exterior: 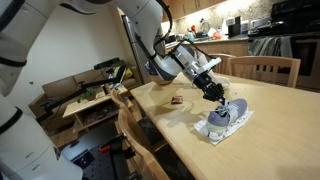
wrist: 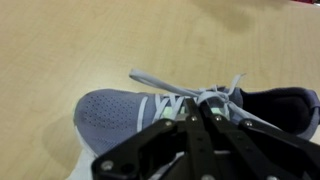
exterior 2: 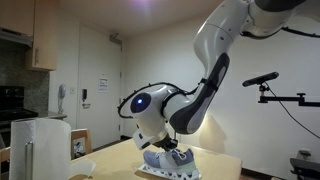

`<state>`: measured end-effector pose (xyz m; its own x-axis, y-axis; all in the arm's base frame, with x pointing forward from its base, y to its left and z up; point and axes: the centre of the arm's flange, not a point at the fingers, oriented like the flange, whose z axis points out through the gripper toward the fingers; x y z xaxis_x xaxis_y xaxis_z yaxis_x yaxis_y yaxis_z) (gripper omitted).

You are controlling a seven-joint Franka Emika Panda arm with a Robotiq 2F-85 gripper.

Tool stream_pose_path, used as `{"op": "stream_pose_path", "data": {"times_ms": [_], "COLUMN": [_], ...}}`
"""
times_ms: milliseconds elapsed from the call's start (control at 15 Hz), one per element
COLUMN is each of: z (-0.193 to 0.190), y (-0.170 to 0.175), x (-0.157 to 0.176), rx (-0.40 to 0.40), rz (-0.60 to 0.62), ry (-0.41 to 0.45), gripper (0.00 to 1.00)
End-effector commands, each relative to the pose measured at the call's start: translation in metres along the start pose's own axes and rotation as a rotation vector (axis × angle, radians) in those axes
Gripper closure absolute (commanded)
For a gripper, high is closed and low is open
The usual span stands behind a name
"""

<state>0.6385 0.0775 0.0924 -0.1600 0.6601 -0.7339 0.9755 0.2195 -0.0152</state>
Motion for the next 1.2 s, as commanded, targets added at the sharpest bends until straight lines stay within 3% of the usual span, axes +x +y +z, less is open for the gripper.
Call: {"op": "stream_pose_path", "data": {"times_ms": [0,400,667,733,867,1133], "z": [-0.012,-0.024,-0.018,-0.015,-0.013,-0.012], "y": [0.009,0.022,0.026,0.025,0.021,0.015], "x": [-0.005,-0.001,-0.001,0.001,0.004,0.009], "rx": [0.005,-0.022,0.004,0.019,0.027,0.033], "rz": [0.072,0.121,0.108,0.089,0.057,-0.027], "ry": [-0.034,-0.034,-0.03,-0.025,-0.018,-0.012], "gripper": [0.99,0.99,0.99,0.71,0.62,0.32]}}
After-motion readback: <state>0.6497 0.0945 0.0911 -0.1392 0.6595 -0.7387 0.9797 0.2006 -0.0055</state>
